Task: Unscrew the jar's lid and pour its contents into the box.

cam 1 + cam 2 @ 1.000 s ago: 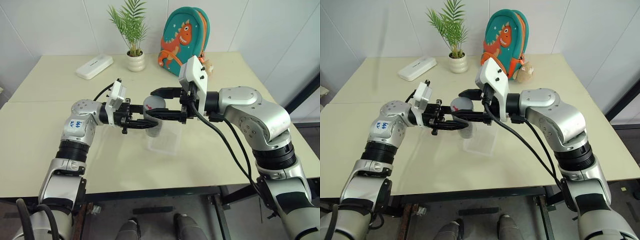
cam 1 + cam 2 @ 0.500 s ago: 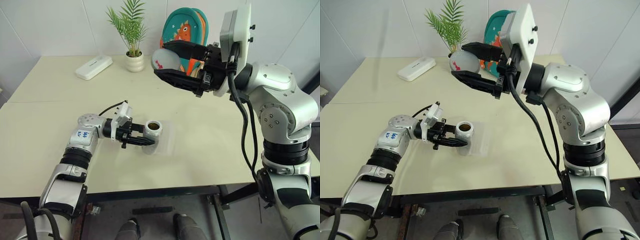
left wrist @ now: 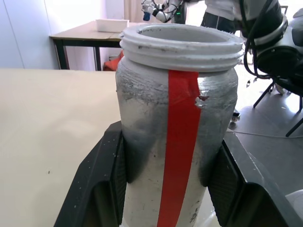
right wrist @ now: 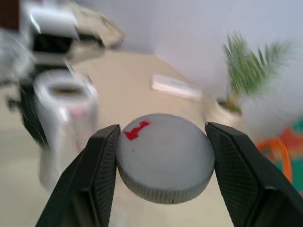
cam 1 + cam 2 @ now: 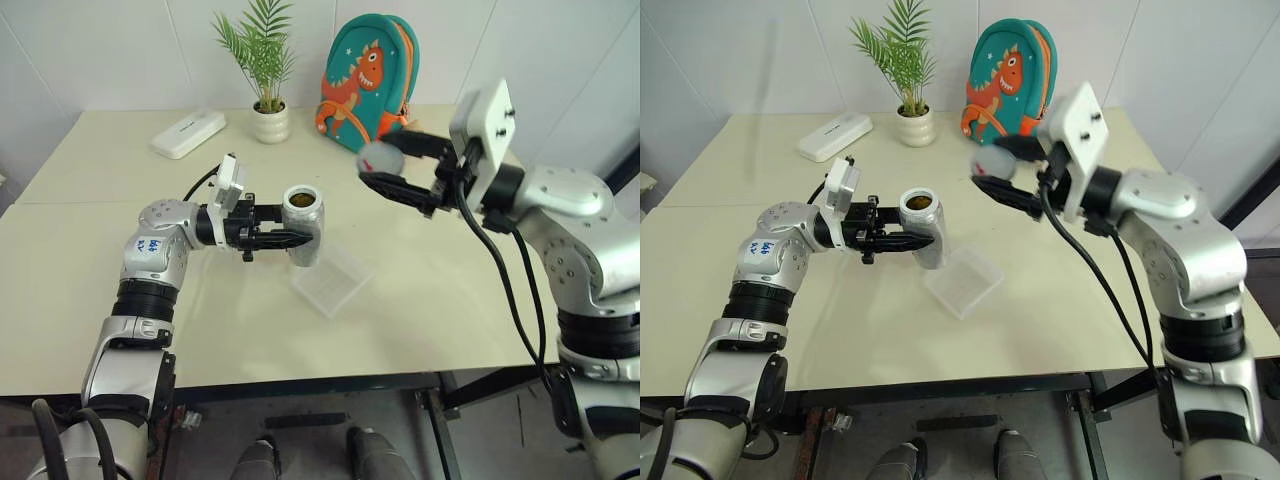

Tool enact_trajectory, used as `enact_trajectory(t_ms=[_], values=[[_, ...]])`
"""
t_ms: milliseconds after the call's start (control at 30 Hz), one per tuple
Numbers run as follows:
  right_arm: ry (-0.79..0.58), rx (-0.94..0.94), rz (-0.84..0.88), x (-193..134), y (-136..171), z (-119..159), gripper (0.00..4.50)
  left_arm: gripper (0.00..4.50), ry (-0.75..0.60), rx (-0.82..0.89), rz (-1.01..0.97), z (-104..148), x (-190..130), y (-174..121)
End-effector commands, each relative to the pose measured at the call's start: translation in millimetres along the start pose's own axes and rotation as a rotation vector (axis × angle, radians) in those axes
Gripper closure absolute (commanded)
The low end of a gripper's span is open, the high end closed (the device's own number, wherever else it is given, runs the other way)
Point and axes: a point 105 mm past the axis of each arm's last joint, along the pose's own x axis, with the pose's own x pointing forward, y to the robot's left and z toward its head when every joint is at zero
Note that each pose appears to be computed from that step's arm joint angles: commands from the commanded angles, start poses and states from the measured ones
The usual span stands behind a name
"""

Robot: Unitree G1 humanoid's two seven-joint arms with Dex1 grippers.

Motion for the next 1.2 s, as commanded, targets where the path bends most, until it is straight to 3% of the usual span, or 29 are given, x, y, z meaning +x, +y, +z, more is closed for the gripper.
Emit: enact_trajectory(t_ms=[33,233,367,700,900,1200], values=[[0.09,-0.002,-0.12,-24.2,-7.4,-19.1,1.96,2.62,-0.025,0.09,0.047,23.5,-7.3,5.5],[0.238,0.081,-0.223,-46.5,0.2,-68.1,1.96,2.62,-0.021,0.137,0.149,24.1,-16.4,18.9],[0.342,0.186,-0.308,-59.1,13.6,-115.0,1.96,2.62,-0.02,0.206,0.231,24.9,-17.9,31.8],[0.367,0.27,-0.383,-61.3,20.8,-136.9,1.96,2.62,-0.007,0.334,0.334,30.3,-19.6,49.2],[0.376,0.288,-0.395,-60.5,18.8,-141.6,0.02,2.62,0.024,0.419,0.371,32.3,-17.4,57.0],[0.375,0.266,-0.392,-64.3,15.5,-139.4,0.02,2.62,0.034,0.472,0.364,30.3,-10.0,58.3]])
